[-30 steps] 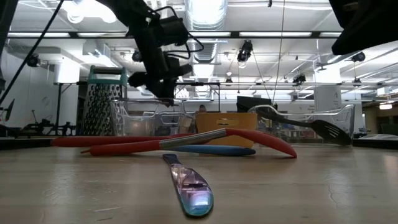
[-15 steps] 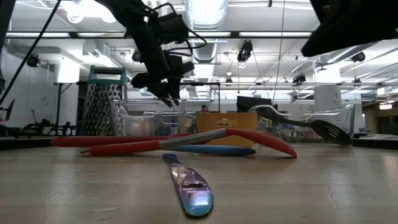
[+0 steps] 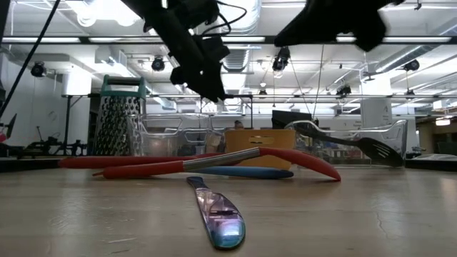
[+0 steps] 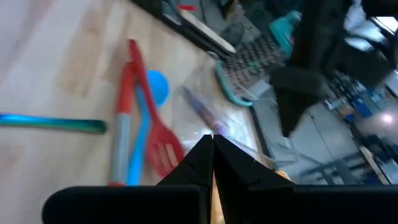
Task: Pick & Place Kitchen Items
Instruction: Put the blue knife into the left transparent bin
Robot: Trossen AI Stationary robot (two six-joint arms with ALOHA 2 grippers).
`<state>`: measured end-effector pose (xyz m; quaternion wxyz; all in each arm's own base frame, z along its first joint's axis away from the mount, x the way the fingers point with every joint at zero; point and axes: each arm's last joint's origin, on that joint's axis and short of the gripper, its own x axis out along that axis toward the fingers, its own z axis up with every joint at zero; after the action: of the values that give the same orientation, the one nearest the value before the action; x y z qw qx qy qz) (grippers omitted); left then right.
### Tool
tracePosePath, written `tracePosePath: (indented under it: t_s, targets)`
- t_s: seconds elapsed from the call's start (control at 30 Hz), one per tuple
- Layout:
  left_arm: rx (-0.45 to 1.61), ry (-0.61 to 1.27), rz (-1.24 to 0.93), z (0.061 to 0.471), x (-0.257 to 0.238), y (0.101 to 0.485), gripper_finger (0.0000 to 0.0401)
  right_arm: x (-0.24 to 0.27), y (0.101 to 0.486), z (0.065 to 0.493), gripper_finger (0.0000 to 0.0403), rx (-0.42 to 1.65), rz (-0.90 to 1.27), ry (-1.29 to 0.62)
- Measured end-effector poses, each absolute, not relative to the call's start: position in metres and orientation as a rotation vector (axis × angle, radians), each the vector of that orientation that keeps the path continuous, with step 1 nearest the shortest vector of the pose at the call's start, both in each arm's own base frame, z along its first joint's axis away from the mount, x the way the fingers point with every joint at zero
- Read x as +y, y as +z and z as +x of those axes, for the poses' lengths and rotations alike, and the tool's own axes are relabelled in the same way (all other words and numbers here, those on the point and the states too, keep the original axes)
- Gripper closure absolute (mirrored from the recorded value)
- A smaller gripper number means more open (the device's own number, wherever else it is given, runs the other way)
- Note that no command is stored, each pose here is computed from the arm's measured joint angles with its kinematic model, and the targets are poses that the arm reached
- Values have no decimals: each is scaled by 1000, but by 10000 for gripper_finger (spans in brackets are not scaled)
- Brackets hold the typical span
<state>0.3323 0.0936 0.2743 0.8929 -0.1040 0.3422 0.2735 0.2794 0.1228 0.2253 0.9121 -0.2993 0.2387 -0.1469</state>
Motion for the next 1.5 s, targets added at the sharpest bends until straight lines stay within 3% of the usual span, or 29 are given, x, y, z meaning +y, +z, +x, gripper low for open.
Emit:
tracePosePath:
  t_s: [0.5,0.7,0.87,1.1,1.5]
  targets:
    - [821,312,67,330,32,279,236,52,249,291,394,483,-515,-515]
    - [873,234,110,326,10,262,240,44,244,287,394,523,-429,-545]
    - [885,88,106,321,-16,241,279,47,235,282,394,588,-261,-446]
    - [878,-95,132,311,-54,216,390,63,222,278,394,620,-78,-341]
    - [761,-335,109,295,-92,187,393,115,212,262,394,577,150,-283]
